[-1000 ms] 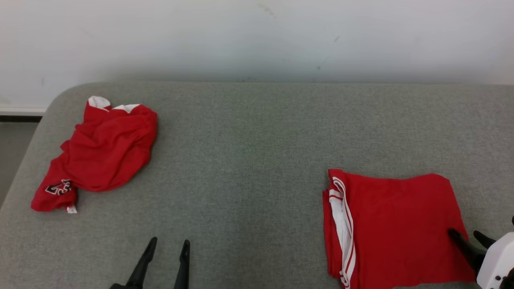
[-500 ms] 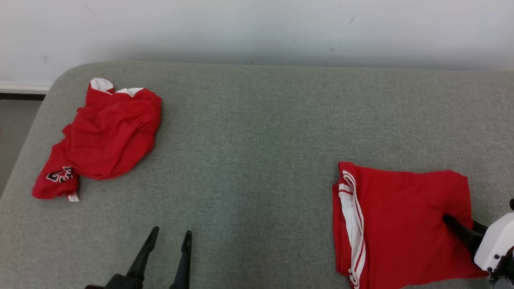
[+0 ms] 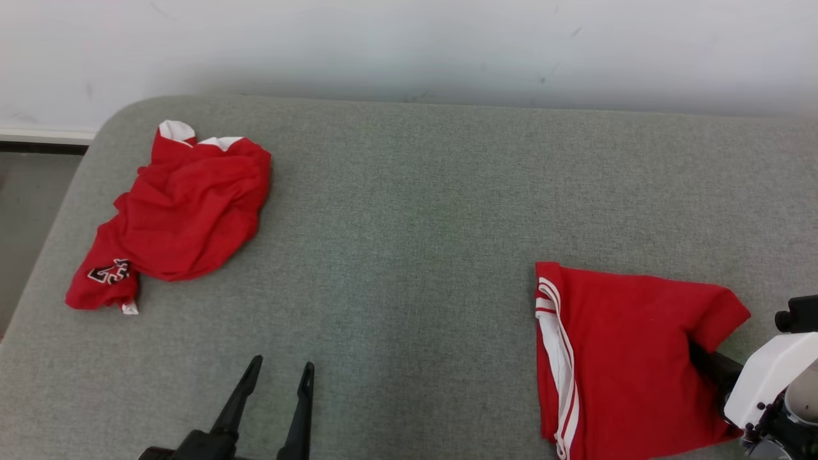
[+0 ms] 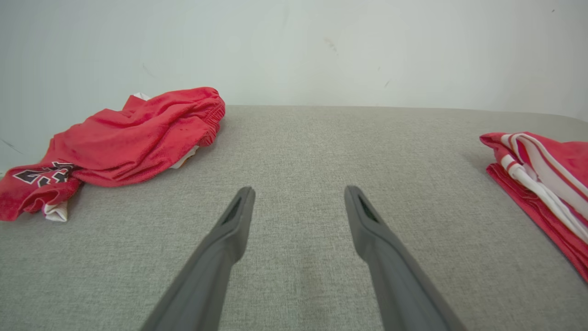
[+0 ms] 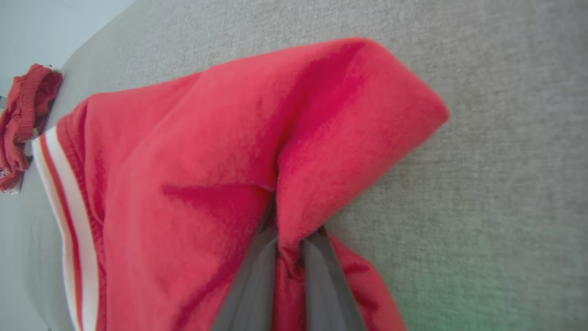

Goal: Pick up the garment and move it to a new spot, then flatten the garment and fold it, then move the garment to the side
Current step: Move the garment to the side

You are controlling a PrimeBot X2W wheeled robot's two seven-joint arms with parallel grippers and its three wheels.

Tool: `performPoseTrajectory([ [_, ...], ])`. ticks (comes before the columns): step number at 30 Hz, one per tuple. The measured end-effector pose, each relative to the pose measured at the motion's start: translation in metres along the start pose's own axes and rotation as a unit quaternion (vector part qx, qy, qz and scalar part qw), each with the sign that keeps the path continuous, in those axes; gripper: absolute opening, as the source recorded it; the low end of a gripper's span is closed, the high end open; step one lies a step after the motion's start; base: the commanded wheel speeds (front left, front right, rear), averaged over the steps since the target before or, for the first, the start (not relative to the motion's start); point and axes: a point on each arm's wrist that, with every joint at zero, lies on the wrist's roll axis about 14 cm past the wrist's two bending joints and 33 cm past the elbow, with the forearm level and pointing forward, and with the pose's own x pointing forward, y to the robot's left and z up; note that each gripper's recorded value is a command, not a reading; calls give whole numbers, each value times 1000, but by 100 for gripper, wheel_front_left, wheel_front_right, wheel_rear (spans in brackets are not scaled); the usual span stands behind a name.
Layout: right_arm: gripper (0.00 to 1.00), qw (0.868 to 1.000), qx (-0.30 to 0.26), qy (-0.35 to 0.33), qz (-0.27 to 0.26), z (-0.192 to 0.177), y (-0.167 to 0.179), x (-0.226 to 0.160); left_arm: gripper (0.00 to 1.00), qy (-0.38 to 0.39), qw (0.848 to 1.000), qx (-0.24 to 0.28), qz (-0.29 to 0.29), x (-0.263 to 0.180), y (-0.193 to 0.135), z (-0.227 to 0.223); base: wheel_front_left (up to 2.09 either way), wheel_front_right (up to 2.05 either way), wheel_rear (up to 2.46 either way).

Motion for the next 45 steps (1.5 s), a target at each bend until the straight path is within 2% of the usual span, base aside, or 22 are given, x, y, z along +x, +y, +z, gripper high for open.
performPoseTrajectory([
  [10, 0, 997, -22, -68, -14, 31, -12, -20, 100, -3, 1000, -14, -7, 3, -8, 1, 0, 0, 0],
  [20, 0, 980, -89, -145, -102, 82, -62, -46, 100, -19, 998, -18, -60, 32, -35, 7, 0, 0, 0],
  [25, 0, 962, -110, -181, -171, 115, -104, -65, 100, -30, 995, -20, -93, 53, -53, 9, 0, 0, 0],
  [32, 0, 929, -125, -217, -273, 146, -165, -90, 100, -15, 990, -21, -136, 71, -73, -10, 0, 0, 0],
  [41, 0, 890, -160, -247, -347, 182, -202, -93, 100, -5, 991, -11, -135, 78, -63, -23, 0, 0, 0],
  [42, 16, 884, -169, -254, -354, 187, -204, -93, 100, -3, 991, -10, -132, 78, -61, -24, 0, 0, 0],
  [43, 44, 879, -175, -257, -361, 192, -206, -95, 100, -2, 992, -7, -128, 78, -58, -25, 0, 0, 0],
  [44, 100, 875, -190, -257, -364, 196, -206, -93, 100, -1, 992, -5, -124, 78, -55, -25, 0, 0, 0],
  [45, 100, 870, -199, -262, -368, 199, -206, -95, 100, -1, 993, -4, -121, 78, -54, -25, 0, 0, 0],
])
